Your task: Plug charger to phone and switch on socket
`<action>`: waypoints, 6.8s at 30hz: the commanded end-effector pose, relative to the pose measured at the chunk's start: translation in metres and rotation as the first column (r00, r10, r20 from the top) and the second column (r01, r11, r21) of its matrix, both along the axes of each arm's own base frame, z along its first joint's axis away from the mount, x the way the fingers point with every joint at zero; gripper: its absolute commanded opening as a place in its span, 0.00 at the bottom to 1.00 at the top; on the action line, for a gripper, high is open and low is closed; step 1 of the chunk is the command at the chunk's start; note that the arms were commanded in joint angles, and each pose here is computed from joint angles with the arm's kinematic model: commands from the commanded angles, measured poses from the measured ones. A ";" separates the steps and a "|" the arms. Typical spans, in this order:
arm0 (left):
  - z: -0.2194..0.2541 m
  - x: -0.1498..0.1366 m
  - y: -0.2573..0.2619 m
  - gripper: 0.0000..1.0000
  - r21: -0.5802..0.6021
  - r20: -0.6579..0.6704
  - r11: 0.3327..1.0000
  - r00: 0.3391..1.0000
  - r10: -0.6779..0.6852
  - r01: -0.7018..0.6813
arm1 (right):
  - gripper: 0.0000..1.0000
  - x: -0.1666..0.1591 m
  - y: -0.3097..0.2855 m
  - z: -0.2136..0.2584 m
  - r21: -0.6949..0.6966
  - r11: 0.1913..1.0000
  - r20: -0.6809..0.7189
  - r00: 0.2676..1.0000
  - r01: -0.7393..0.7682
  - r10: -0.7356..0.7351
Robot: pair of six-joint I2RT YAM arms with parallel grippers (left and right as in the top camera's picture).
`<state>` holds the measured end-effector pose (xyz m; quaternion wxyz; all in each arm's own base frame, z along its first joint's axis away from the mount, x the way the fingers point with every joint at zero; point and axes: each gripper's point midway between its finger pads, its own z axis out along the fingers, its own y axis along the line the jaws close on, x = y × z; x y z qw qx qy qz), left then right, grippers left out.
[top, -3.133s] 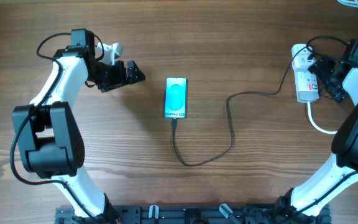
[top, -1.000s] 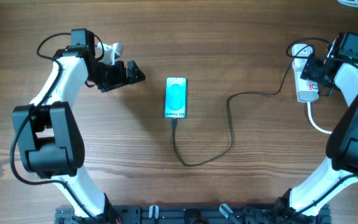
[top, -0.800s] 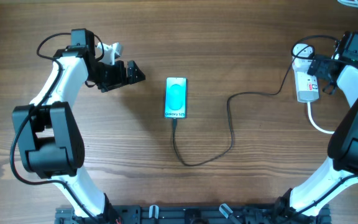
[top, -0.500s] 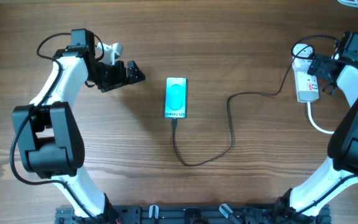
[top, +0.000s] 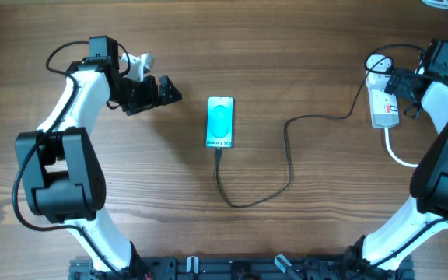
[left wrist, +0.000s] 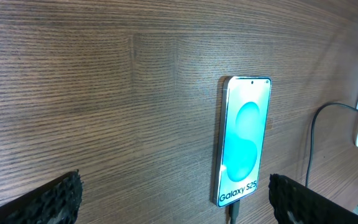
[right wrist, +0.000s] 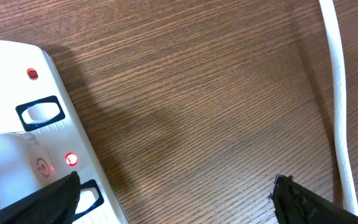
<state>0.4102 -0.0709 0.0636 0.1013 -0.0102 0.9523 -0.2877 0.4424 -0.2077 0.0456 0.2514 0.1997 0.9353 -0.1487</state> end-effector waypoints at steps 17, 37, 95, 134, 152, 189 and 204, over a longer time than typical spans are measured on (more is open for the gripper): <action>0.000 0.000 0.001 1.00 0.006 0.001 1.000 1.000 0.003 -0.003 | 1.00 0.008 0.011 -0.006 0.023 0.999 0.006 1.000 -0.026 0.026; 0.104 0.000 0.001 1.00 0.021 0.266 1.000 0.964 0.001 -0.007 | 1.00 0.008 0.011 -0.006 0.023 0.999 0.006 1.000 -0.026 0.026; 0.083 -0.151 0.042 1.00 0.053 0.936 0.932 0.344 0.079 -0.358 | 1.00 0.008 0.011 -0.006 0.023 0.999 0.006 1.000 -0.026 0.026; 0.096 -0.165 0.054 1.00 0.106 0.965 0.890 0.262 0.016 -0.443 | 1.00 0.008 0.011 -0.006 0.023 0.999 0.006 1.000 -0.026 0.026; 0.096 -0.165 0.054 1.00 0.106 0.965 0.890 0.262 0.016 -0.443 | 1.00 0.009 0.011 -0.006 0.023 0.999 0.006 1.000 -0.027 0.027; 0.096 -0.165 0.054 1.00 0.106 0.965 0.890 0.262 0.016 -0.443 | 1.00 -0.080 0.087 0.367 -0.254 0.967 0.690 0.694 -0.036 0.207; 0.096 -0.165 0.054 1.00 0.105 0.965 0.890 0.261 0.016 -0.443 | 1.00 -0.157 0.139 0.268 -0.159 0.966 0.462 0.849 -0.206 0.257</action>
